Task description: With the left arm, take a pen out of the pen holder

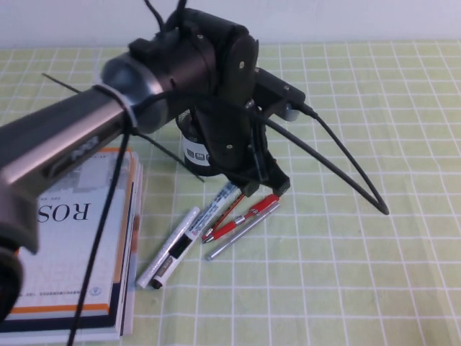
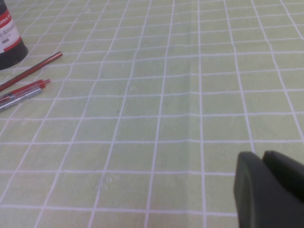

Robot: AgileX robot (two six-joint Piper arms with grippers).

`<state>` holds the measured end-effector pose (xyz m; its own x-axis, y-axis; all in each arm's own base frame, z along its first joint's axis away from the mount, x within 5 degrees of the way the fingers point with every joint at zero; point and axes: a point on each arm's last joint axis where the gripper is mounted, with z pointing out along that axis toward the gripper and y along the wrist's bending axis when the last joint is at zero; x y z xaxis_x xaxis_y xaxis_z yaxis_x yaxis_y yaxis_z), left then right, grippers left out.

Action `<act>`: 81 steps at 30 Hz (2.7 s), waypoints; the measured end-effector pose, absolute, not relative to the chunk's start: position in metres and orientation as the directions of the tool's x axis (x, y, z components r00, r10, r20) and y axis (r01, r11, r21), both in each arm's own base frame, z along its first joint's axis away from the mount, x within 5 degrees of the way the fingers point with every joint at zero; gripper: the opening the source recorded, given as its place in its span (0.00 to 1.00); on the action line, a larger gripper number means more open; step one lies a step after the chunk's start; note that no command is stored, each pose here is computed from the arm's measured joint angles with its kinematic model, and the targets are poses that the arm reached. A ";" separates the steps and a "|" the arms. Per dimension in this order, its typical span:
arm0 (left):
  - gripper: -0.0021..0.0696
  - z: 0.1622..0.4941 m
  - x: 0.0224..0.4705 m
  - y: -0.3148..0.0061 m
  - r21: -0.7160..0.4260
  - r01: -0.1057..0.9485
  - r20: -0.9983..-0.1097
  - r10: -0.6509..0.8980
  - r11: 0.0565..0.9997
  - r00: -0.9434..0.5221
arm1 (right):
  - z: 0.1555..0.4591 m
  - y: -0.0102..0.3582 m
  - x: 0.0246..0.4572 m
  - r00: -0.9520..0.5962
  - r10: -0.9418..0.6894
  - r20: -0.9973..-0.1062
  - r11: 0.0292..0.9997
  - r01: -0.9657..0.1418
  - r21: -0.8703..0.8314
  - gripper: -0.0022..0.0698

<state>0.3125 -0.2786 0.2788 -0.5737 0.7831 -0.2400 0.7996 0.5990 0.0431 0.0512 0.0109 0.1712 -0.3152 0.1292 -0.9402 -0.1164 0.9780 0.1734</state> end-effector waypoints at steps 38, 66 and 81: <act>0.15 0.194 0.340 -0.325 0.047 0.899 -0.188 0.888 0.434 -0.419 | 0.171 0.011 0.051 -0.315 0.129 -0.940 0.978 -0.116 0.173 0.01; 0.47 0.198 0.350 -0.322 0.074 0.888 -0.252 0.870 0.455 -0.425 | 0.171 0.011 0.051 -0.315 0.129 -0.940 0.978 -0.116 0.173 0.01; 0.05 0.303 0.294 -0.274 0.105 0.829 -0.545 0.729 0.550 -0.415 | 0.171 0.011 0.051 -0.315 0.129 -0.940 0.978 -0.116 0.173 0.01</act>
